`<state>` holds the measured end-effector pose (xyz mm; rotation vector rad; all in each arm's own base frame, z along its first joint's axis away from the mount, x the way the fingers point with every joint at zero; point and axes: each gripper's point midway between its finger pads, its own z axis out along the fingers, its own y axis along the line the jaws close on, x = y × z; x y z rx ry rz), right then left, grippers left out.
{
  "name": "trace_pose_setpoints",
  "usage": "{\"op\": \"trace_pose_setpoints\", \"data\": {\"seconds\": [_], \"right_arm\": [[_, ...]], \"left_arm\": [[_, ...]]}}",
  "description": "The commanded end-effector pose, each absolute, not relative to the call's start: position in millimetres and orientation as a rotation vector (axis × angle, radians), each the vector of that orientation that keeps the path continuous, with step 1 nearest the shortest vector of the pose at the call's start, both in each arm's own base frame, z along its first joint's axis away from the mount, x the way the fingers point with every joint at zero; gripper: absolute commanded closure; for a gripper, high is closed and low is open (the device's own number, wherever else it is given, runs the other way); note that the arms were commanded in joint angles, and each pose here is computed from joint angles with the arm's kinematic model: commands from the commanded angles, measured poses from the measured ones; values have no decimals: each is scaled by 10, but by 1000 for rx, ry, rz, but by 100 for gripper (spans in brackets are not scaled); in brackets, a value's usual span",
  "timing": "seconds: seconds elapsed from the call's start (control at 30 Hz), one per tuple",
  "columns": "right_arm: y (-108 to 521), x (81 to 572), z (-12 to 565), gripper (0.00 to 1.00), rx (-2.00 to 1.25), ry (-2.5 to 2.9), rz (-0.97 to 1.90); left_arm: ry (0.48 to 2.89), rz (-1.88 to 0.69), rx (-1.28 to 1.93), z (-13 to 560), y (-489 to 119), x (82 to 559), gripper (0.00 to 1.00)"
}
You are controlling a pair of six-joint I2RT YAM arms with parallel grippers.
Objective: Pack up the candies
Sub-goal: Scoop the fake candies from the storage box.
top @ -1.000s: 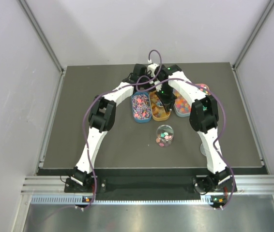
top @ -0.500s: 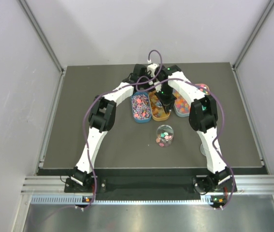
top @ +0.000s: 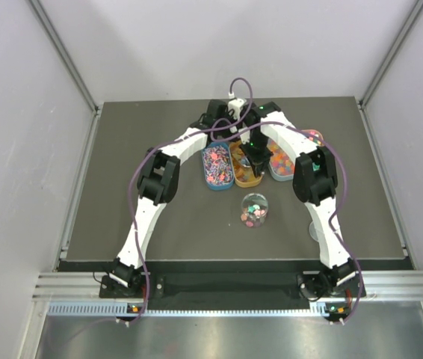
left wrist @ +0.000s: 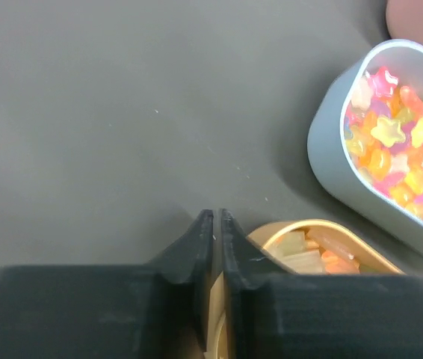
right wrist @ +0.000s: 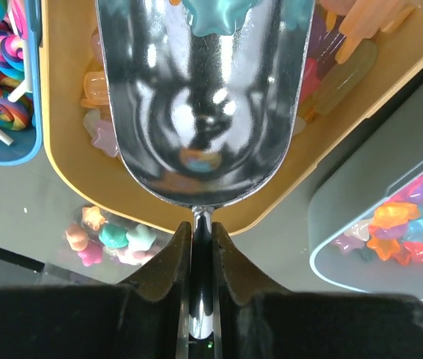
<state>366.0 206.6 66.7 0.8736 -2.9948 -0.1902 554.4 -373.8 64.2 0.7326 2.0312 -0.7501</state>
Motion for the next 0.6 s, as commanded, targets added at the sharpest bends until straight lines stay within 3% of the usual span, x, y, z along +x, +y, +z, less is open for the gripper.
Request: {"op": "trace_pose_setpoints", "data": {"seconds": [0.0, 0.1, 0.2, 0.57], "right_arm": [[2243, 3778, 563, 100, 929, -3031, -273], [2164, 3837, 565, 100, 915, -3054, -230], [2138, 3880, 638, 100, 913, -3083, -225], [2199, 4056, 788, 100, 959, -3166, -245]], "left_arm": [[1884, -787, 829, 1154, -4245, 5345, 70], [1853, -738, 787, 1357, -4172, 5467, 43], [1801, -658, 714, 1678, -4050, 5656, 29], [1738, -448, 545, 2549, -3166, 5926, 24]]}}
